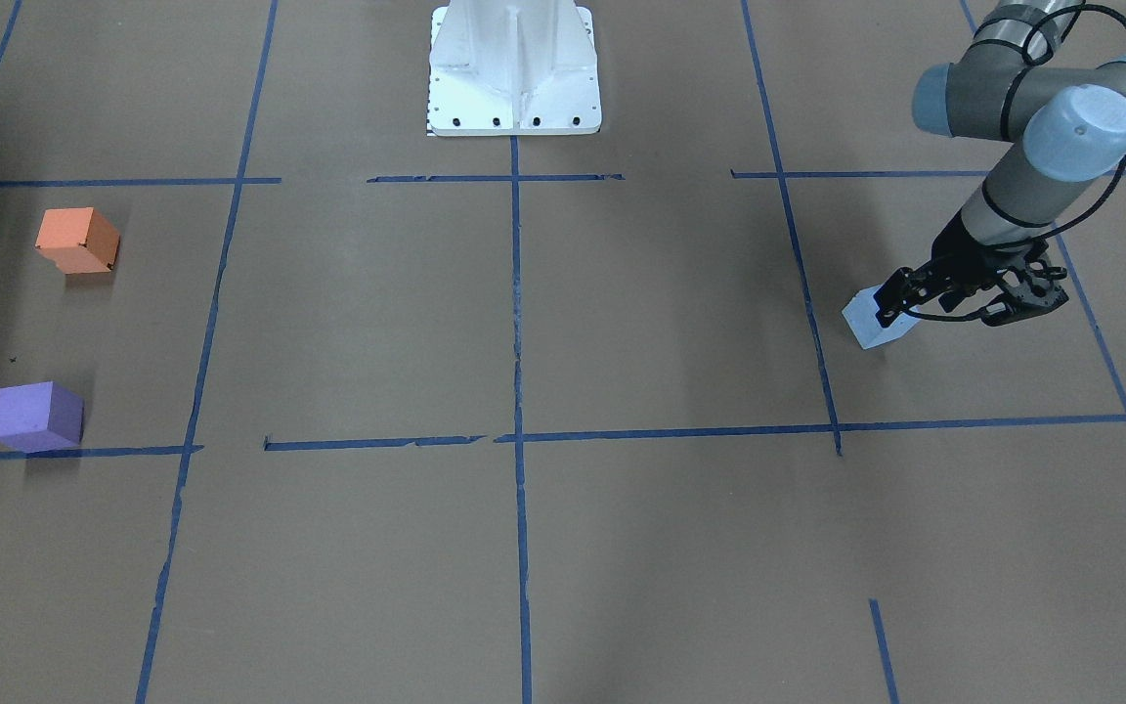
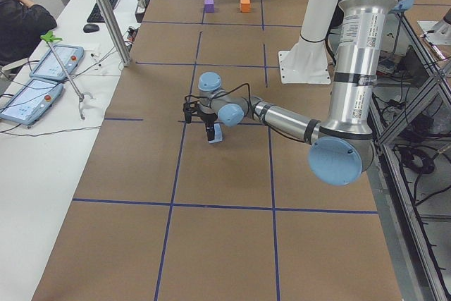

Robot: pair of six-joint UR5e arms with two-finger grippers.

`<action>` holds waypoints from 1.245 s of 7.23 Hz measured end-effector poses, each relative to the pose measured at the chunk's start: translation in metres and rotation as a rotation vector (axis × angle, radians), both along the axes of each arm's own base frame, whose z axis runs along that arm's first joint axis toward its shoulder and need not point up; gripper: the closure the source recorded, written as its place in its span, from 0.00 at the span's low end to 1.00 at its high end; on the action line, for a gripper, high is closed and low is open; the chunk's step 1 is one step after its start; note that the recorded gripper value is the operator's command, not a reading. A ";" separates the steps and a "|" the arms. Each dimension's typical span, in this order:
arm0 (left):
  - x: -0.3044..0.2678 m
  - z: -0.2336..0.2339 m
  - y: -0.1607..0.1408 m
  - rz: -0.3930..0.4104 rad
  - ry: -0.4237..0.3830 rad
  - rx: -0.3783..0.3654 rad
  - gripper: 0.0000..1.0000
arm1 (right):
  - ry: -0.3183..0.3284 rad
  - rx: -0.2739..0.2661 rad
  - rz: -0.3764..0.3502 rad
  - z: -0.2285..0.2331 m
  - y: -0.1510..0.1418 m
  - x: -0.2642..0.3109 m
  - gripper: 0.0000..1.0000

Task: Place blue block between orange and purple blocks
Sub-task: 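Lower the left gripper onto the light blue cube and grasp it, then carry the light blue cube with the left gripper toward the table center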

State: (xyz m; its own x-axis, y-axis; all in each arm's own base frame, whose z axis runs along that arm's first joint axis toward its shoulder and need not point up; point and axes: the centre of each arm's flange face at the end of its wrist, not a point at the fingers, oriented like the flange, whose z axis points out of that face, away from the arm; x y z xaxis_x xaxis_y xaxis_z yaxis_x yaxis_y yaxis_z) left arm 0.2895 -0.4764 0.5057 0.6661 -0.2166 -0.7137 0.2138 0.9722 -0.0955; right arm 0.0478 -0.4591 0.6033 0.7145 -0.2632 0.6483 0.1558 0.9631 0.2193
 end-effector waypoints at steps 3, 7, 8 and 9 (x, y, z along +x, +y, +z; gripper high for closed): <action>0.027 0.017 -0.003 0.022 -0.038 -0.009 0.74 | 0.000 -0.002 0.000 0.001 0.001 0.000 0.00; 0.043 -0.027 -0.019 0.026 0.009 0.043 0.74 | 0.000 -0.005 0.000 0.002 0.002 0.000 0.00; 0.057 -0.062 -0.032 0.026 0.044 0.085 0.74 | 0.000 -0.006 0.000 0.003 0.002 0.000 0.00; 0.078 -0.097 -0.040 0.040 0.076 0.123 0.75 | 0.000 -0.007 0.000 0.003 0.002 0.000 0.00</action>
